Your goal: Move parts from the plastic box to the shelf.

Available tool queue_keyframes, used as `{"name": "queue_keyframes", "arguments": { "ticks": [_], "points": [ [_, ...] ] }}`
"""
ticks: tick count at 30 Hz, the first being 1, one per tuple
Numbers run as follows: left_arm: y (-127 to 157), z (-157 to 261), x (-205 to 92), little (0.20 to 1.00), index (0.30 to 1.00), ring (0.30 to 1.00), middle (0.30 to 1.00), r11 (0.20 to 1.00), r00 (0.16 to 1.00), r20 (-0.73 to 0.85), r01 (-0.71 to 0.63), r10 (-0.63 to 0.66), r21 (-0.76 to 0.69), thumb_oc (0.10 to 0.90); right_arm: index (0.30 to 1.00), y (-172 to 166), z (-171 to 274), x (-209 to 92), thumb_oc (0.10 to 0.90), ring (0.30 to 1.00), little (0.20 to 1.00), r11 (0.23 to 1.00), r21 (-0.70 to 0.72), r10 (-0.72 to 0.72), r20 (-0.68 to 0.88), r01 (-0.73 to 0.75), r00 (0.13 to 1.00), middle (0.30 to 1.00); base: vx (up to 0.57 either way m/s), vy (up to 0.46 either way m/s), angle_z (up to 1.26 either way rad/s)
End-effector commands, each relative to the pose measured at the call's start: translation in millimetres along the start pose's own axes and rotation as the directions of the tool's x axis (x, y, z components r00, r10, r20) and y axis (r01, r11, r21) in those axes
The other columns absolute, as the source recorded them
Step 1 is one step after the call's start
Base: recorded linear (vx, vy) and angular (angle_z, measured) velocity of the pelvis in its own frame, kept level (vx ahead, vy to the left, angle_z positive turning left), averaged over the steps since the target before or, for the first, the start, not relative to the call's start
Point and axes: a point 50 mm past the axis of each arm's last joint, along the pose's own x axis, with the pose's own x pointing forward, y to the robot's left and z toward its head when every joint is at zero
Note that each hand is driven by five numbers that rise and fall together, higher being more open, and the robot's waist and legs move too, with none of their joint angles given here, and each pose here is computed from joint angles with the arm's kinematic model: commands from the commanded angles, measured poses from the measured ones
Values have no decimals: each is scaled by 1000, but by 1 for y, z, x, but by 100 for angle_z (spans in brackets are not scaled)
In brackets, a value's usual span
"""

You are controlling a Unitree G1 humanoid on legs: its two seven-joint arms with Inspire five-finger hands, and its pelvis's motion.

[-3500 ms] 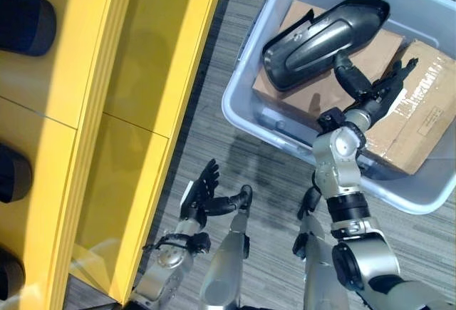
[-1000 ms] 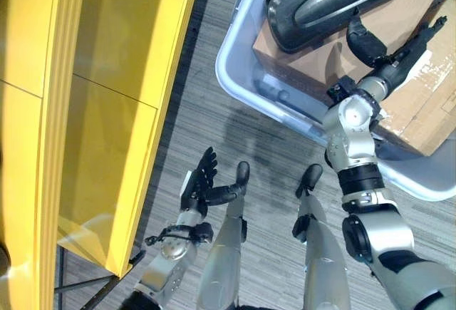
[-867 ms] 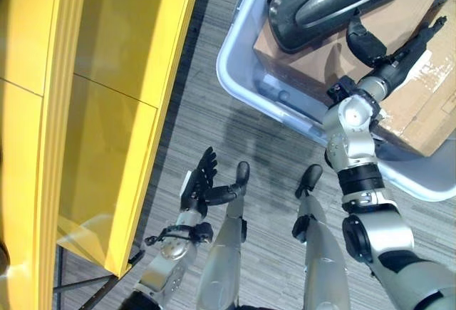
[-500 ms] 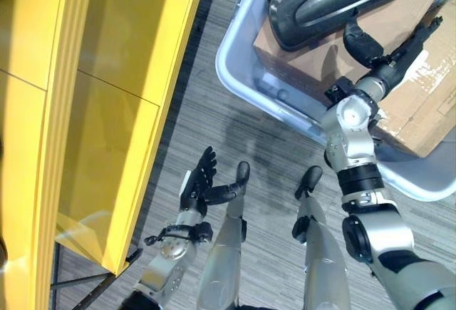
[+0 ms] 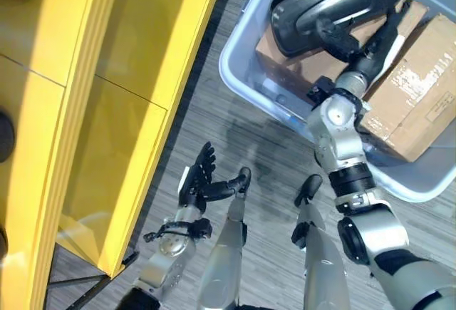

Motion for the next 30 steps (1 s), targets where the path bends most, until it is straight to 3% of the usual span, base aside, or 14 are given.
{"name": "queue_keyframes", "arguments": {
  "ticks": [1, 18, 30],
  "points": [
    [-2, 25, -11, 1000, 1000, 1000, 1000, 997, 991, 114, 71, -72, 7, 900, 1000, 46, 72, -4, 900, 1000, 1000, 975, 146, 117, 289, -165, 950, 1000, -3, 3, 4],
    [2, 23, -12, 1000, 1000, 1000, 1000, 998, 993, 97, 68, -69, 16, 900, 1000, 51, 82, -6, 900, 1000, 1000, 968, 191, 96, 309, -160, 946, 1000, -1, 0, 0],
    [1, 21, -13, 1000, 1000, 1000, 1000, 998, 994, 98, 55, -57, 25, 900, 1000, 36, 84, 6, 900, 1000, 1000, 996, 92, -41, 355, 8, 934, 1000, 0, 0, 0]
  ]
}}
